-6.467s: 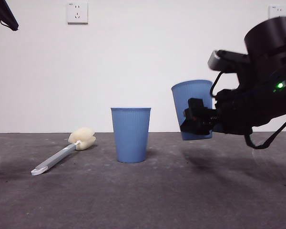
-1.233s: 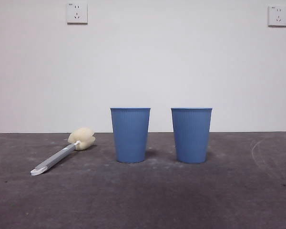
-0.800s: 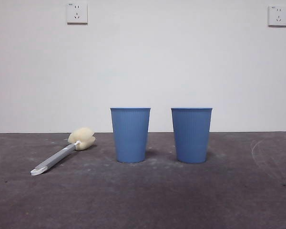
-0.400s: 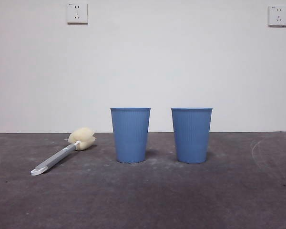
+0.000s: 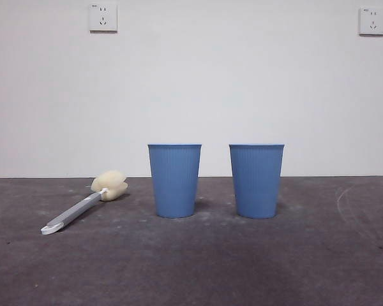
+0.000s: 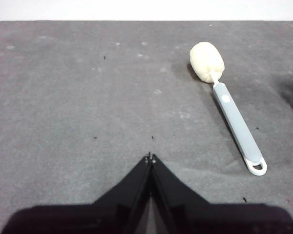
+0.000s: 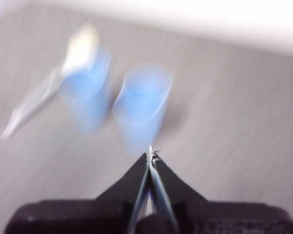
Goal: Pick up the cup brush,pick up the cup,insert the brush into the cup,clean the cup,put the cup brush back,put the cup back to the fixed position on the table
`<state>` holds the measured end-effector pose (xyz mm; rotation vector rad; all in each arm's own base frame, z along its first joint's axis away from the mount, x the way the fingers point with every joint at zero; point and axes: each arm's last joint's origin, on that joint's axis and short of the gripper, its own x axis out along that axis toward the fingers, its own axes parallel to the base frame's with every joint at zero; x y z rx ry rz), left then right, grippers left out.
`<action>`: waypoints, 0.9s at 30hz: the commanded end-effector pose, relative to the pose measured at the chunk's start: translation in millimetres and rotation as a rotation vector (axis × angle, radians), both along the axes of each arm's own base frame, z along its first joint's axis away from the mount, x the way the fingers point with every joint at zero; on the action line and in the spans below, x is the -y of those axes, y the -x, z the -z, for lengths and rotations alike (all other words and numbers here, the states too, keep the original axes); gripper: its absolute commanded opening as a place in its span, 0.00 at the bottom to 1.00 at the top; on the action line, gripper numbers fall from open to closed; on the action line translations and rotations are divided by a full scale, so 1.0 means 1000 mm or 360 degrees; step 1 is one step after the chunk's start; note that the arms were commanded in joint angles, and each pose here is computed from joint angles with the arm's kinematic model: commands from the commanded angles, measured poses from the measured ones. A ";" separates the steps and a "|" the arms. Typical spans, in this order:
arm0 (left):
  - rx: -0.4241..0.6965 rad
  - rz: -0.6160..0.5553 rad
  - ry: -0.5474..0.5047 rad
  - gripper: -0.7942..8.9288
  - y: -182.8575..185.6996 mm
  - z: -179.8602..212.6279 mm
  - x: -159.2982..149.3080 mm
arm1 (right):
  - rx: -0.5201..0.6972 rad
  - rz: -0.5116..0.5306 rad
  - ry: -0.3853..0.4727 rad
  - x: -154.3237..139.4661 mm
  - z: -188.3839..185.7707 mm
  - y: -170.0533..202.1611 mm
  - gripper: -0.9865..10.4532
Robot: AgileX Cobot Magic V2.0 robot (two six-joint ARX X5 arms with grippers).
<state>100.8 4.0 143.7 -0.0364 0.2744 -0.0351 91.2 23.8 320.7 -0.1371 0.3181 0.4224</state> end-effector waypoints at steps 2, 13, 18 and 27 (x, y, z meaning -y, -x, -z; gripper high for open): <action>-0.0028 -0.0010 0.0011 0.08 -0.001 0.003 0.000 | 0.0268 0.0160 -0.0015 0.011 0.013 0.008 0.09; -0.0109 -0.0010 0.0017 0.08 -0.003 0.008 0.000 | 0.0351 0.0414 -0.0078 0.021 0.122 0.003 0.09; -0.0134 -0.0010 0.0019 0.08 -0.004 0.009 -0.001 | 0.0201 0.0501 -0.0122 0.022 0.165 -0.002 0.09; -0.0142 -0.0011 0.0019 0.08 -0.005 0.009 -0.001 | 0.0188 0.0503 -0.0119 0.022 0.168 -0.003 0.09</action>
